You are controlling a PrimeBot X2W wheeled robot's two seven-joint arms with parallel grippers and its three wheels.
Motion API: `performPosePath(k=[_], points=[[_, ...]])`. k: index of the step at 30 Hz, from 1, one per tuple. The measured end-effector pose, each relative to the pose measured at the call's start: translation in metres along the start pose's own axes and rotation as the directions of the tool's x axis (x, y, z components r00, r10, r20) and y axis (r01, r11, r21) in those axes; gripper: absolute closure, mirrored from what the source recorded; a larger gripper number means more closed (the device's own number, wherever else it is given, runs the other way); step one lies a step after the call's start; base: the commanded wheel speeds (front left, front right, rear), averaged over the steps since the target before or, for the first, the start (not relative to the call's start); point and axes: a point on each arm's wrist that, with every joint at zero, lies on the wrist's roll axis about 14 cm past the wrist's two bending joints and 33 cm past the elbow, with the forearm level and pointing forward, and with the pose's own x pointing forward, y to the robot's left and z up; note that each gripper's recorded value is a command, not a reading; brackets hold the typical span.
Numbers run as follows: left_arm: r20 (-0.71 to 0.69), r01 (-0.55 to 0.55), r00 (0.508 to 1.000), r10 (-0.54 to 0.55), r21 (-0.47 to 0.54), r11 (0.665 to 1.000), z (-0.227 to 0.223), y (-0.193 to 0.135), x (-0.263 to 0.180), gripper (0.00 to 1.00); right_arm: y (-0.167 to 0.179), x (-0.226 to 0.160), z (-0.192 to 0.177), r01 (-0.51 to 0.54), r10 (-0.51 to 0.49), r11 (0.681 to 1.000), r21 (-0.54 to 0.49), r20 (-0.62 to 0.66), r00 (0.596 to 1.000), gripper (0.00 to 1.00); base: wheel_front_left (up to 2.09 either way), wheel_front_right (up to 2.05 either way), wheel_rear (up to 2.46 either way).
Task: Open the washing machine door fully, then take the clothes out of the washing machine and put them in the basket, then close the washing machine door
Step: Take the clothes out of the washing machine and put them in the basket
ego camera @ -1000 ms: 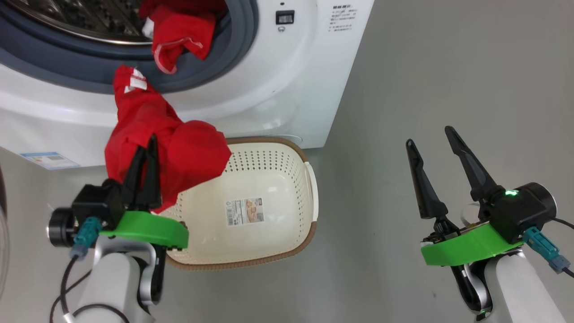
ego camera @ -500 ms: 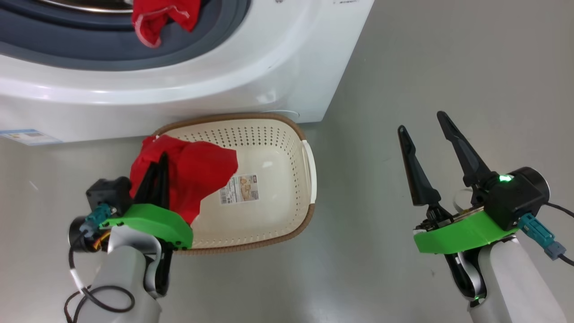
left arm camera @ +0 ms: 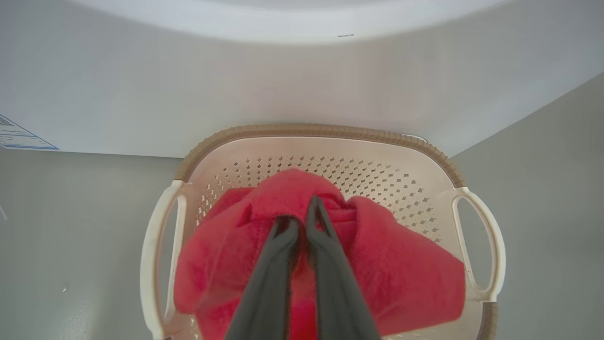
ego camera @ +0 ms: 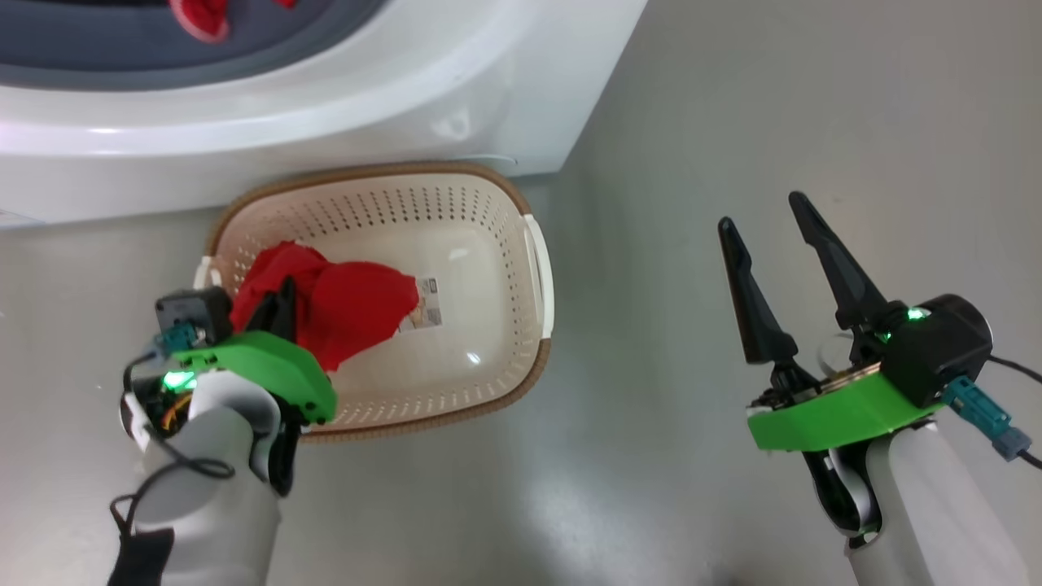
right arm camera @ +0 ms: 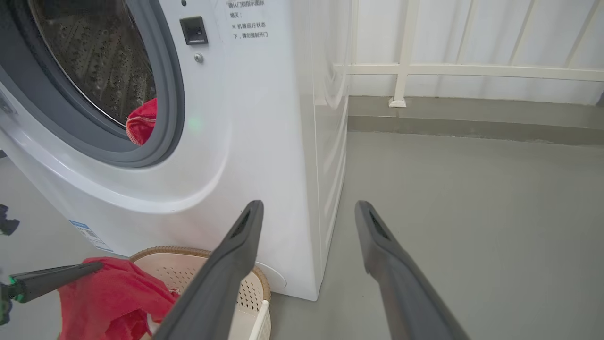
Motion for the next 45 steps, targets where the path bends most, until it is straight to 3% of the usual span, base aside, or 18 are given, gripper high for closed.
performPosePath(k=[15, 16, 18, 19, 30, 37, 45], points=[[-0.214, 0.016, 0.977, -0.011, 0.022, 1.000, -0.050, 0.002, 0.034, 1.00, -0.016, 0.010, -0.024, 0.031, -0.031, 1.000, 0.003, -0.048, 0.998, 0.00, 0.00, 0.00, 0.00], [-0.219, 0.017, 0.976, -0.012, 0.020, 1.000, -0.052, 0.002, 0.035, 0.95, -0.017, 0.010, -0.025, 0.033, -0.033, 0.999, 0.002, -0.050, 0.998, 0.00, 0.00, 0.00, 0.00], [-0.232, 0.022, 0.973, -0.017, 0.019, 1.000, -0.055, 0.001, 0.038, 0.56, -0.018, 0.010, -0.028, 0.036, -0.036, 0.999, 0.001, -0.058, 0.998, 0.00, 0.00, 0.00, 0.00], [-0.240, 0.025, 0.971, -0.021, 0.014, 1.000, -0.056, 0.001, 0.039, 0.02, -0.019, 0.010, -0.029, 0.037, -0.037, 0.999, 0.001, -0.061, 0.997, 0.00, 0.00, 0.00, 0.00], [-0.191, 0.047, 0.981, -0.035, 0.057, 0.997, -0.043, -0.001, 0.042, 0.00, -0.020, 0.017, -0.026, 0.037, -0.037, 0.999, -0.002, -0.048, 0.998, 0.00, 0.00, 0.00, 0.00], [-0.028, 0.070, 0.997, -0.068, 0.076, 0.995, 0.007, -0.011, 0.035, 0.00, -0.019, 0.017, -0.011, 0.037, -0.038, 0.999, -0.017, -0.015, 0.999, 0.00, 0.00, 0.00, 0.00], [0.177, 0.073, 0.981, -0.085, 0.072, 0.995, 0.058, -0.017, 0.005, 0.00, -0.009, 0.016, 0.008, 0.014, -0.013, 0.999, -0.042, 0.024, 1.000, 0.00, 0.00, 0.00, 0.00]])
